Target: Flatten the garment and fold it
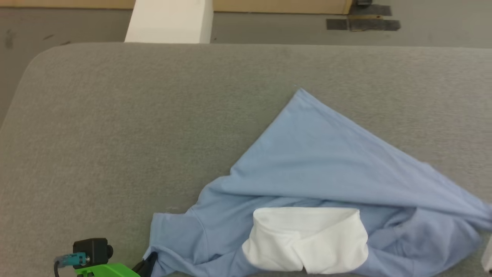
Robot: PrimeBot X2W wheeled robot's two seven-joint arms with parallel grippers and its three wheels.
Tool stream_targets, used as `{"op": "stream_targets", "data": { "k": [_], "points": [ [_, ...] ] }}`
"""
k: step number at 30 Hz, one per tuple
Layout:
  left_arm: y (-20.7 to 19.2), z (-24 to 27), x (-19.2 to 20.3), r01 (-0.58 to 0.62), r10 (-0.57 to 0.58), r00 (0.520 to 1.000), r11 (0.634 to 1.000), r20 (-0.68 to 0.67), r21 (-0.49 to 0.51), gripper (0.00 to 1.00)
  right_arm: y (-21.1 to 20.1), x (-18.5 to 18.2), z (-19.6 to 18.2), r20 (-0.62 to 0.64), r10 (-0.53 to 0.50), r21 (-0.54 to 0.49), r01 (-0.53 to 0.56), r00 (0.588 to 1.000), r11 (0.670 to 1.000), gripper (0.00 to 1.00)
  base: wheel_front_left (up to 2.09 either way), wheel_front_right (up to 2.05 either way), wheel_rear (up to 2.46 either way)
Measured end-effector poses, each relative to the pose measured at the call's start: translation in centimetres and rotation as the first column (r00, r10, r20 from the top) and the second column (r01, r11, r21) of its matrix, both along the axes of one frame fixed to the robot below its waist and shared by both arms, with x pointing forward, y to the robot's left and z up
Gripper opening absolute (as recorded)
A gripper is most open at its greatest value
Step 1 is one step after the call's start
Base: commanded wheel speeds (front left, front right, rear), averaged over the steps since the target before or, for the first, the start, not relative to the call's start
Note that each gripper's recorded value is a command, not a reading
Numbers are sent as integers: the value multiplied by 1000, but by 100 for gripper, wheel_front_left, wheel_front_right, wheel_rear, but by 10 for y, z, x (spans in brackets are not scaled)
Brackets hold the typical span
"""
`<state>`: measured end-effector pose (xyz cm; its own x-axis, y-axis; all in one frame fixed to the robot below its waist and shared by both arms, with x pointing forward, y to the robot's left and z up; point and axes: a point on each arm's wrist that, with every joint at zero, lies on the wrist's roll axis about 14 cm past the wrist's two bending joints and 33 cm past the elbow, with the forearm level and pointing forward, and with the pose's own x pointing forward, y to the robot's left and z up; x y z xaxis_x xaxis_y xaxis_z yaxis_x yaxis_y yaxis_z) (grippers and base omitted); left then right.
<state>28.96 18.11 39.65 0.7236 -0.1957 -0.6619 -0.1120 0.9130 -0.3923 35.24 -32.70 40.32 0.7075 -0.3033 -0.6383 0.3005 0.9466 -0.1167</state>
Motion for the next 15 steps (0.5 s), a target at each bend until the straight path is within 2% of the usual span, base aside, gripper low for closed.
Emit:
{"op": "stream_targets", "data": {
  "k": [4, 7, 13, 14, 15],
  "points": [
    [-11, 8, 8, 42, -42, 999, 999, 27, -6, 0, -7, -54, -18, -155, -85, 60, 96, 984, 994, 0, 0, 0, 0],
    [-16, 11, 12, 63, -62, 997, 998, 43, -8, 0, -4, -79, -30, -237, -111, 107, 140, 965, 984, 0, 0, 0, 0],
    [-22, 16, 14, 85, -85, 995, 996, 59, -11, 0, 4, -90, -35, -261, -121, 184, 173, 958, 968, 0, 0, 0, 0],
    [-22, 16, 14, 87, -86, 995, 996, 59, -10, 0, 4, -89, -35, -254, -122, 186, 172, 960, 967, 20, 0, 0, 0],
    [-22, 16, 14, 87, -86, 994, 996, 60, -11, 0, 4, -88, -34, -247, -119, 183, 167, 962, 969, 36, 0, 0, 0]
  ]
}}
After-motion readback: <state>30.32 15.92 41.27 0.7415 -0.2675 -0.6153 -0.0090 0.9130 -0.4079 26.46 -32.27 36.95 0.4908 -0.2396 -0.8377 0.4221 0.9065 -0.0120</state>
